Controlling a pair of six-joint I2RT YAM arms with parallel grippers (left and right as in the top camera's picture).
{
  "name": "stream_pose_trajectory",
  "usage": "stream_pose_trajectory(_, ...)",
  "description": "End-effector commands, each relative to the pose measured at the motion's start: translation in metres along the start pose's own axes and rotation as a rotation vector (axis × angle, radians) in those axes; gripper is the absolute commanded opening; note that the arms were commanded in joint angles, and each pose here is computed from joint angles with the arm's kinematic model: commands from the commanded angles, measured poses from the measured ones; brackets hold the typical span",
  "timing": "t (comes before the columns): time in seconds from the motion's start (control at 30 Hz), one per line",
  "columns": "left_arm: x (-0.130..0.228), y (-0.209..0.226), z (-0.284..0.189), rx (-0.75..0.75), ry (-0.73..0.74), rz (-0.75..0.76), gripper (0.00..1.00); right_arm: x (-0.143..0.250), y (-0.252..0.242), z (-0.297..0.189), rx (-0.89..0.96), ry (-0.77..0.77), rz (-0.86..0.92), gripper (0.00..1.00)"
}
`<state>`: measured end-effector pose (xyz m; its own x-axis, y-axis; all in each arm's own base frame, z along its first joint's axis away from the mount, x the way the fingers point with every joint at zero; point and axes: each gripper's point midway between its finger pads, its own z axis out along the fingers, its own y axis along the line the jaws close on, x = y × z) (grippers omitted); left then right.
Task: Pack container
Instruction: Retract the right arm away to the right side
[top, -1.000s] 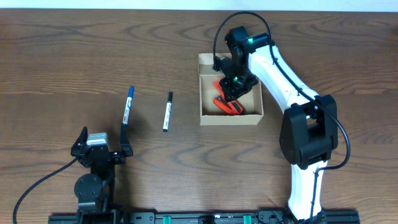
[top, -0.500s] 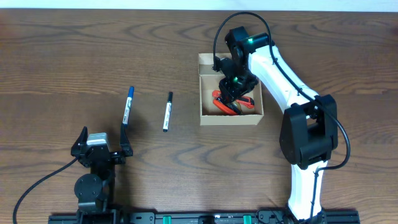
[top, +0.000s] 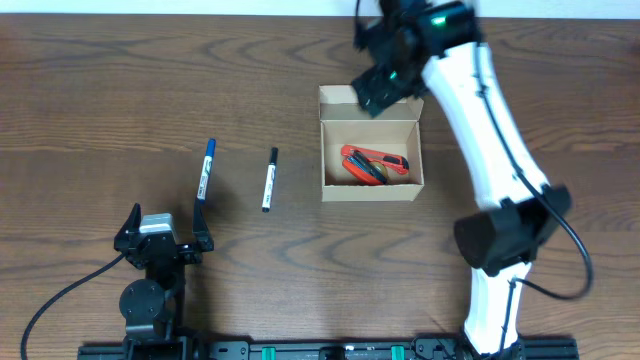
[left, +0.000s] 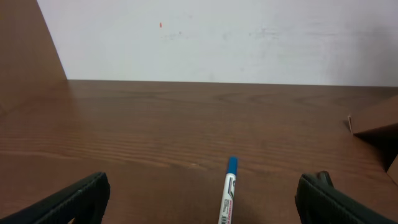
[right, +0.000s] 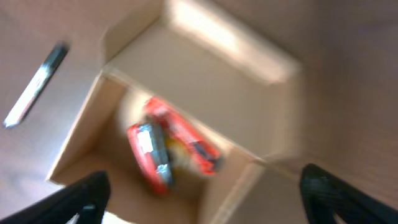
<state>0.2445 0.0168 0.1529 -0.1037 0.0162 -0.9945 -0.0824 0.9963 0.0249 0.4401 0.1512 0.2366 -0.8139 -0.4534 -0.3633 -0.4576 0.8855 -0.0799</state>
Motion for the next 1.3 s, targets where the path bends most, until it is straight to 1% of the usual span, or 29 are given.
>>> stream_pose_trajectory(0.0,0.018,-0.002,0.0,0.014,0.058,0.014,0.95,-0.005,-0.068,-0.088,0.276,-0.173,0.157,0.96)
stream_pose_trajectory(0.1,0.018,-0.002,0.0,0.014,0.058,0.014,0.95,0.01,-0.109,-0.133,0.384,-0.248,0.274,0.98)
stream_pose_trajectory(0.2,0.018,-0.002,0.0,0.014,0.058,0.014,0.95,0.035,-0.148,-0.164,0.444,-0.286,0.392,0.99)
stream_pose_trajectory(0.27,0.018,-0.002,0.0,0.014,0.058,0.014,0.95,0.053,-0.172,-0.175,0.467,-0.293,0.473,0.99)
stream_pose_trajectory(0.43,0.018,-0.002,0.0,0.014,0.058,0.014,0.95,0.089,-0.215,-0.173,0.43,-0.273,0.637,0.99)
stream_pose_trajectory(0.57,0.018,-0.002,0.0,0.014,0.058,0.014,0.95,0.127,-0.253,-0.157,0.464,-0.22,0.843,0.99)
stream_pose_trajectory(0.73,0.018,-0.002,0.0,0.014,0.058,0.014,0.95,0.16,-0.267,-0.13,0.462,-0.129,0.967,0.99)
stream_pose_trajectory(0.87,0.018,-0.002,0.0,0.014,0.058,0.014,0.95,0.177,-0.266,-0.11,0.445,-0.05,0.992,0.99)
stream_pose_trajectory(1.1,0.017,-0.002,0.0,0.013,0.057,0.014,0.95,0.188,-0.26,-0.091,0.423,0.019,0.995,0.99)
stream_pose_trajectory(1.27,0.003,-0.007,0.001,0.04,-0.001,-0.01,0.95,0.189,-0.259,-0.09,0.422,0.025,0.996,0.99)
